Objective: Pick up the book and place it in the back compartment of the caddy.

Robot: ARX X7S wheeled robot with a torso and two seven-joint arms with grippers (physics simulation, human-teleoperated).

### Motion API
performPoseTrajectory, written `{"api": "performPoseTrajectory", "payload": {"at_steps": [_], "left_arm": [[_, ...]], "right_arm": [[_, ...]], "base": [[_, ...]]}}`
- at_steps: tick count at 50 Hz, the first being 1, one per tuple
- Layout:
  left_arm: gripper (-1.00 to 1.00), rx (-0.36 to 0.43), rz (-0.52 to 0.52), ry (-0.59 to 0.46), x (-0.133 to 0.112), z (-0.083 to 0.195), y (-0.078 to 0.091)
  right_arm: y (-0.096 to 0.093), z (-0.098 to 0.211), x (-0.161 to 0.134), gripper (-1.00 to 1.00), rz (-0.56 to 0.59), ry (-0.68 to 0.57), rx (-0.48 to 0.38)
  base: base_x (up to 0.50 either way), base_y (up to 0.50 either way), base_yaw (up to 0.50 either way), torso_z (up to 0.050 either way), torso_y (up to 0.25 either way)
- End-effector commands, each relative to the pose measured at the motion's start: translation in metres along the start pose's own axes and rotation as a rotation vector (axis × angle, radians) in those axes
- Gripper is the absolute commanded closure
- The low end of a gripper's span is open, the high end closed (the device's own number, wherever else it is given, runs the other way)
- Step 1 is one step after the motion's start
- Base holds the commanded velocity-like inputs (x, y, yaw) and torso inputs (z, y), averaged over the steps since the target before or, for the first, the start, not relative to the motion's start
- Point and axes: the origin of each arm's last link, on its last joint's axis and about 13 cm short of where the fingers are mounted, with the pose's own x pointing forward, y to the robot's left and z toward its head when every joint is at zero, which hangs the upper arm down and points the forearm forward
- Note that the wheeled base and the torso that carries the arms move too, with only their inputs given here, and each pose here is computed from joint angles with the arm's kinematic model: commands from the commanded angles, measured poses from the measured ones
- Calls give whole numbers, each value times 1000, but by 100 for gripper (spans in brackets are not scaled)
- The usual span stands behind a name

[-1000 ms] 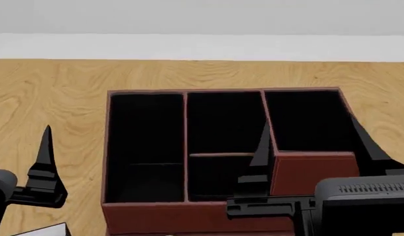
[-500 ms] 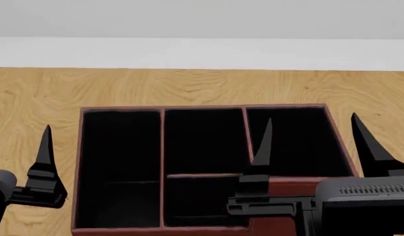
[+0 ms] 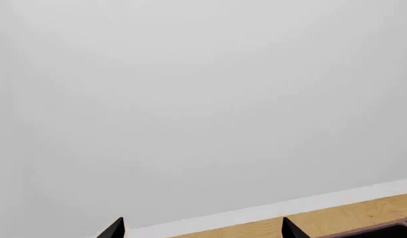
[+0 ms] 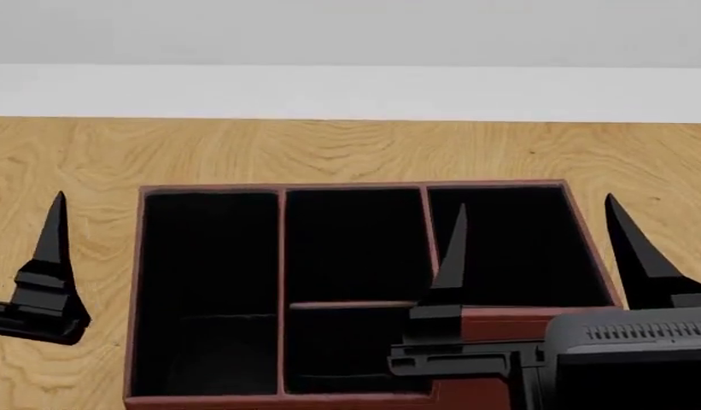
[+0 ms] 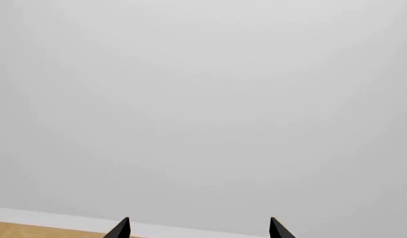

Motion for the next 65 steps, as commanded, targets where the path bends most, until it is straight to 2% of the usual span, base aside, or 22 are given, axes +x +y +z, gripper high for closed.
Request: {"api": "performPoseTrajectory", "payload": {"at_steps": [1,7,10,13,16,25,34,40,57,65], "left_arm": [[-100,107,-90,10,8,49,31],[-100,186,-217,75,14,78,50],[-100,235,-317,153,16,98,60],[-100,300,-362,216,17,102,66],[-100,329,-404,270,16,110,74],[-100,337,-460,391,15,129,91],[-100,359,-478,485,11,115,97],[-100,354,-557,584,-1,95,97],[-100,324,-632,684,-19,67,100],[-100,322,-635,707,-25,63,102]], "right_arm": [[0,0,0,-100,2,-5,8],[1,0,0,-100,8,-6,7],[0,-1,0,-100,6,-3,10],[0,0,0,-100,6,-4,11],[0,0,-1,-100,5,-3,13],[1,0,0,-100,12,2,12],[0,-1,-1,-100,6,3,14],[1,-2,-1,-100,13,5,12],[4,-4,2,-100,30,16,10],[4,-4,2,-100,34,17,10]], "base": [[0,0,0,0,0],[0,0,0,0,0],[0,0,0,0,0],[0,0,0,0,0],[0,0,0,0,0],[0,0,0,0,0],[0,0,0,0,0],[0,0,0,0,0],[0,0,0,0,0],[0,0,0,0,0]]}}
